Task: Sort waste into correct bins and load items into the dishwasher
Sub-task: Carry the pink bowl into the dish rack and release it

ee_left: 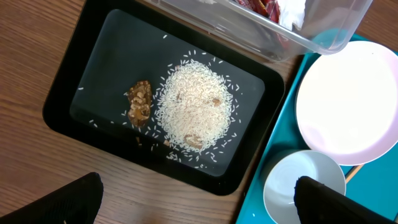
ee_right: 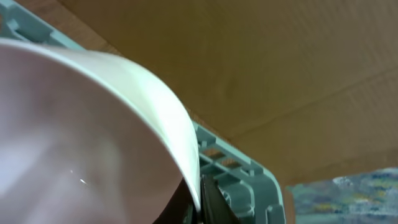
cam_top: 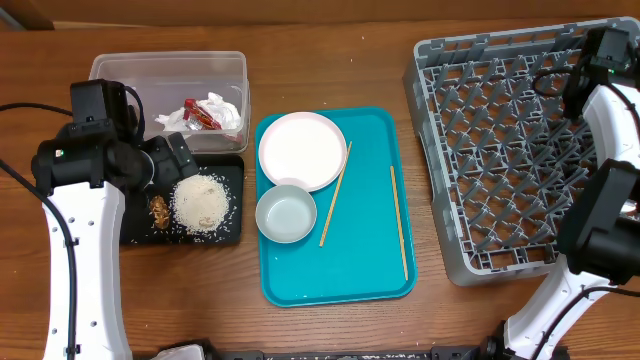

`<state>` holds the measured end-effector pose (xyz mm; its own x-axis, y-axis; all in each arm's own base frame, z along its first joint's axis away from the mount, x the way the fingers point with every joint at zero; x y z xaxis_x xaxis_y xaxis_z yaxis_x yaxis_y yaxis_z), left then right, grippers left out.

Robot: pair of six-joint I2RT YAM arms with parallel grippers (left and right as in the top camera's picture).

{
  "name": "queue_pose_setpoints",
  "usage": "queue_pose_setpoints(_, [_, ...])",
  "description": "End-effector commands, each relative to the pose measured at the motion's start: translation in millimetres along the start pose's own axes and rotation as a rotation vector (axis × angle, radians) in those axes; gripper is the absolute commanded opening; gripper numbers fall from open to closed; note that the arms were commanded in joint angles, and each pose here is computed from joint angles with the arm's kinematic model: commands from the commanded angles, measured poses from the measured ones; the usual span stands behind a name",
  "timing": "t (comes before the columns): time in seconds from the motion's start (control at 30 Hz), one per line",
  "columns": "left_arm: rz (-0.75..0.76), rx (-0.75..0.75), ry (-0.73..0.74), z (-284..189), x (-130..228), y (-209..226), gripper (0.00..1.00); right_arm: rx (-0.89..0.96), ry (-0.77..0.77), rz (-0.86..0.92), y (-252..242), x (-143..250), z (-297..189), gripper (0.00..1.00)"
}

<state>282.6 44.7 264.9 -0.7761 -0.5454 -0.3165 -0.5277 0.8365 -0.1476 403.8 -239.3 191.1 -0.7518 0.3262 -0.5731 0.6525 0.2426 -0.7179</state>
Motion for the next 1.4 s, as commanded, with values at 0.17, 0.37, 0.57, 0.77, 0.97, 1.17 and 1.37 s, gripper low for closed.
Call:
queue_pose_setpoints(0.17, [-0.005, -0.001, -0.025, -6, -3, 1, 1.00, -0.100, 0.094, 0.098, 9, 20, -7, 0.04])
queue_pose_setpoints(0.37, [-0.005, -0.001, -0.025, -6, -3, 1, 1.00, -0.129, 0.078, 0.061, 19, 21, -23, 0.04])
queue_pose_setpoints(0.57, [-0.005, -0.001, -0.025, -6, -3, 1, 1.00, -0.178, 0.063, -0.005, 33, 27, -48, 0.05])
queue_pose_setpoints(0.77, [-0.005, -0.001, -0.025, -6, -2, 1, 1.00, -0.258, 0.071, -0.040, 43, 31, -67, 0.38])
queue_pose_setpoints(0.97, [-0.005, -0.001, -0.025, -6, -2, 1, 1.00, -0.371, 0.057, 0.021, 17, 19, -92, 0.49])
queue_pose_setpoints(1.17, [-0.005, -0.001, -0.025, -6, -3, 1, 1.00, -0.653, 0.041, 0.082, -14, 9, -143, 0.61])
queue_pose_setpoints(1.37, [-0.005, -0.001, -0.025, -6, -2, 1, 1.00, -1.176, 0.109, -0.066, -2, 34, -231, 0.63])
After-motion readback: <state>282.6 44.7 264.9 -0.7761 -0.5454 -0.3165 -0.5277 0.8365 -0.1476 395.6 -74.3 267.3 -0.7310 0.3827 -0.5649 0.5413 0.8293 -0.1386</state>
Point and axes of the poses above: each gripper's point midway between its finger pads, its own z axis out along the fingers, its own y axis along the line the jaws close on, x = y × z, the point moved 6 cm from there along -z, back along the fingers, and after that the axes turned 7 degrees about -z, right-handed, at the moved point
